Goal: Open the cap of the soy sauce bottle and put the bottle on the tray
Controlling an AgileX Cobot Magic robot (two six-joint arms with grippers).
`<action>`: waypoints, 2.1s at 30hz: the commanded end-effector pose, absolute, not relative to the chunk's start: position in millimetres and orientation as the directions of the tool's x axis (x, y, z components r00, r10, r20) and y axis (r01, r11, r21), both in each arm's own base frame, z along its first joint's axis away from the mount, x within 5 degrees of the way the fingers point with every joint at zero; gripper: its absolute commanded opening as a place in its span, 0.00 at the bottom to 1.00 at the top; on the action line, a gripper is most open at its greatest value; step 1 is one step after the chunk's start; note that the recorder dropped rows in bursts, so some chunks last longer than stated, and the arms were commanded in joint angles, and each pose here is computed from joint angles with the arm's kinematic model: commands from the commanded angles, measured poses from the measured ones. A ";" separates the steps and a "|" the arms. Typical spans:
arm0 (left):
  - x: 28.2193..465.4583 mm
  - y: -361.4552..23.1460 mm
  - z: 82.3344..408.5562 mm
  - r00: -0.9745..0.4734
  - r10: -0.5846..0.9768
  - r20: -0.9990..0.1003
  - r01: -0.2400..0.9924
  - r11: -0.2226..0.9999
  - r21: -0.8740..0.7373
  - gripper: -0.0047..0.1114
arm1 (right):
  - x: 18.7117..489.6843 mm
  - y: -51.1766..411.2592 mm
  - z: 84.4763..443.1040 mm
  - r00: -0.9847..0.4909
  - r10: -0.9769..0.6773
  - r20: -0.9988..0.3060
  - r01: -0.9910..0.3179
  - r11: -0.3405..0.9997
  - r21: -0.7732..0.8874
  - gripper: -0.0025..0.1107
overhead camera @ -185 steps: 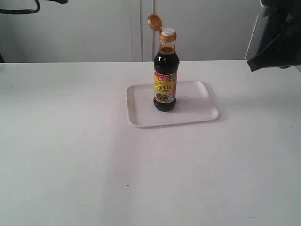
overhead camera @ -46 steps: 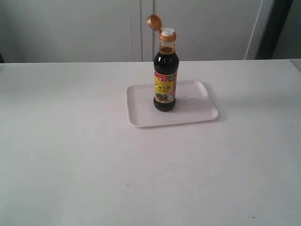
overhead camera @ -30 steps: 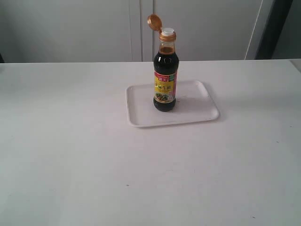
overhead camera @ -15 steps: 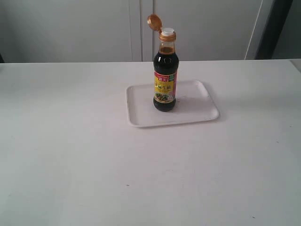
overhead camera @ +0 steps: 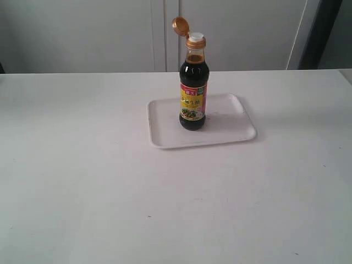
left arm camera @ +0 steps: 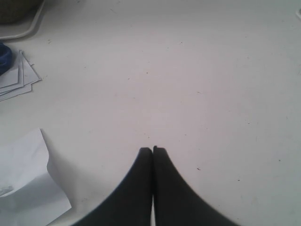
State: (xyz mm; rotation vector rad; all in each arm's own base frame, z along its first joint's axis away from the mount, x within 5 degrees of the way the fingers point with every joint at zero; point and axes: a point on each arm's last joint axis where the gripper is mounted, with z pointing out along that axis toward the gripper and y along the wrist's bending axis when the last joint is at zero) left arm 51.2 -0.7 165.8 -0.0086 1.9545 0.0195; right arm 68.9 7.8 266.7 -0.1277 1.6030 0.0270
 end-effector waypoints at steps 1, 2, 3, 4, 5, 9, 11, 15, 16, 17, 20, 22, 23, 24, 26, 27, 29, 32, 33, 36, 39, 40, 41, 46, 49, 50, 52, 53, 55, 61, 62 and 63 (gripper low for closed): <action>51.1 -1.1 164.8 -0.371 -0.008 -0.929 -0.016 1.000 -0.003 0.04 | 68.0 7.7 267.0 -0.023 -0.049 -0.999 -0.098 0.994 -0.047 0.02; 51.1 -1.1 164.8 -0.371 -0.008 -0.929 -0.016 1.000 -0.003 0.04 | 68.0 7.9 266.6 -0.028 -0.039 -0.999 -0.100 0.994 -0.036 0.02; 51.1 -1.1 164.8 -0.371 -0.008 -0.929 -0.016 1.000 -0.003 0.04 | 68.2 7.8 265.1 -0.034 -0.027 -0.999 -0.099 0.995 -0.023 0.02; 51.1 -1.1 164.8 -0.371 -0.008 -0.929 -0.016 1.000 -0.003 0.04 | 68.3 7.5 264.3 -0.039 -0.016 -0.999 -0.095 0.995 -0.013 0.02; 51.1 -1.1 164.8 -0.371 -0.008 -0.929 -0.016 1.000 -0.003 0.04 | 68.0 6.9 262.4 -0.042 -0.005 -0.999 -0.088 0.996 -0.001 0.02; 51.1 -1.1 164.8 -0.371 -0.008 -0.929 -0.016 1.000 -0.003 0.04 | 63.8 4.2 253.9 -0.040 0.042 -0.998 -0.060 0.997 0.045 0.02; 51.1 -1.1 164.8 -0.371 -0.008 -0.929 -0.016 1.000 -0.003 0.04 | 60.8 3.8 246.4 -0.037 0.066 -0.997 -0.056 0.996 0.068 0.02; 51.1 -1.1 164.8 -0.371 -0.008 -0.929 -0.016 1.000 -0.003 0.04 | 55.1 3.6 231.4 -0.045 0.069 -0.997 -0.056 0.996 0.072 0.02; 51.1 -1.1 164.8 -0.371 -0.008 -0.929 -0.016 1.000 -0.003 0.04 | 53.8 3.6 227.3 -0.056 0.068 -0.996 -0.056 0.996 0.072 0.02; 51.1 -1.1 164.8 -0.371 -0.008 -0.929 -0.016 1.000 -0.003 0.04 | 52.7 3.5 223.9 -0.063 0.061 -0.996 -0.056 0.996 0.064 0.02; 51.1 -1.1 164.8 -0.371 -0.008 -0.929 -0.016 1.000 -0.003 0.04 | 52.8 3.2 213.6 -0.082 0.023 -0.996 -0.054 0.998 0.028 0.02; 51.1 -1.1 164.8 -0.371 -0.008 -0.929 -0.016 1.000 -0.003 0.04 | 53.9 3.2 205.6 -0.105 0.018 -0.994 -0.053 0.998 0.024 0.02; 51.1 -1.1 164.8 -0.371 -0.008 -0.929 -0.016 1.000 -0.003 0.04 | 54.4 3.2 202.2 -0.115 0.017 -0.993 -0.053 0.998 0.024 0.02; 51.1 -1.1 164.8 -0.371 -0.008 -0.929 -0.016 1.000 -0.003 0.04 | 54.8 3.3 198.6 -0.126 0.017 -0.992 -0.053 0.998 0.024 0.02; 51.1 -1.1 164.8 -0.371 -0.008 -0.929 -0.016 1.000 -0.003 0.04 | 55.4 3.2 192.6 -0.143 0.014 -0.990 -0.052 0.998 0.021 0.02; 51.1 -1.1 164.8 -0.371 -0.008 -0.929 -0.016 1.000 -0.003 0.04 | 55.4 3.2 192.2 -0.145 0.014 -0.989 -0.052 0.998 0.021 0.02; 51.1 -1.1 164.8 -0.371 -0.008 -0.929 -0.016 1.000 -0.003 0.04 | 55.1 3.0 190.0 -0.169 0.001 -0.986 -0.051 0.999 0.010 0.02; 51.1 -1.1 164.7 -0.372 -0.007 -0.928 -0.016 1.000 -0.001 0.04 | 54.0 2.2 184.2 -0.230 -0.028 -0.973 -0.049 0.999 -0.017 0.02; 51.1 -1.1 164.7 -0.372 -0.007 -0.928 -0.016 1.000 -0.001 0.04 | 53.8 2.2 183.4 -0.239 -0.028 -0.971 -0.049 0.999 -0.017 0.02; 51.1 -1.1 164.7 -0.372 -0.007 -0.928 -0.016 1.000 -0.001 0.04 | 53.5 2.2 182.6 -0.248 -0.029 -0.968 -0.049 0.999 -0.017 0.02; 51.1 -1.1 164.7 -0.372 -0.004 -0.928 -0.014 1.000 0.002 0.04 | 53.5 2.2 182.6 -0.249 -0.027 -0.968 -0.049 0.999 -0.015 0.02; 51.1 -1.1 164.7 -0.372 -0.004 -0.928 -0.014 1.000 0.002 0.04 | 53.5 2.2 182.6 -0.249 -0.027 -0.968 -0.049 0.999 -0.015 0.02; 51.1 -1.1 164.7 -0.372 -0.004 -0.928 -0.014 1.000 0.002 0.04 | 53.5 2.2 182.6 -0.249 -0.027 -0.968 -0.049 0.999 -0.015 0.02; 51.1 -1.1 164.7 -0.372 -0.004 -0.928 -0.014 1.000 0.002 0.04 | 53.5 2.4 182.6 -0.250 -0.001 -0.968 -0.044 0.999 0.011 0.02; 51.1 -1.1 164.7 -0.372 -0.004 -0.928 -0.014 1.000 0.002 0.04 | 53.5 2.4 182.6 -0.250 0.002 -0.968 -0.044 0.999 0.013 0.02; 51.1 -1.1 164.7 -0.372 -0.004 -0.928 -0.014 1.000 0.002 0.04 | 53.5 2.4 182.6 -0.250 0.002 -0.968 -0.044 0.999 0.013 0.02; 51.1 -1.1 164.7 -0.372 -0.004 -0.928 -0.014 1.000 0.002 0.04 | 53.5 2.4 182.6 -0.250 0.002 -0.968 -0.044 0.999 0.013 0.02; 51.1 -1.1 164.7 -0.372 -0.004 -0.928 -0.014 1.000 0.002 0.04 | 53.5 2.4 182.6 -0.250 0.002 -0.968 -0.044 0.999 0.013 0.02; 51.1 -1.1 164.7 -0.372 -0.004 -0.928 -0.014 1.000 0.002 0.04 | 53.5 2.4 182.6 -0.250 0.002 -0.968 -0.044 0.999 0.013 0.02; 51.1 -1.1 164.7 -0.372 -0.004 -0.928 -0.014 1.000 0.002 0.04 | 53.5 2.4 182.6 -0.250 0.002 -0.968 -0.044 0.999 0.013 0.02; 51.1 -1.1 164.7 -0.372 -0.004 -0.928 -0.014 1.000 0.002 0.04 | 53.5 2.4 182.6 -0.250 0.002 -0.968 -0.044 0.999 0.013 0.02; 51.1 -1.1 164.7 -0.372 -0.004 -0.928 -0.014 1.000 0.002 0.04 | 53.5 2.4 182.6 -0.250 0.002 -0.968 -0.044 0.999 0.013 0.02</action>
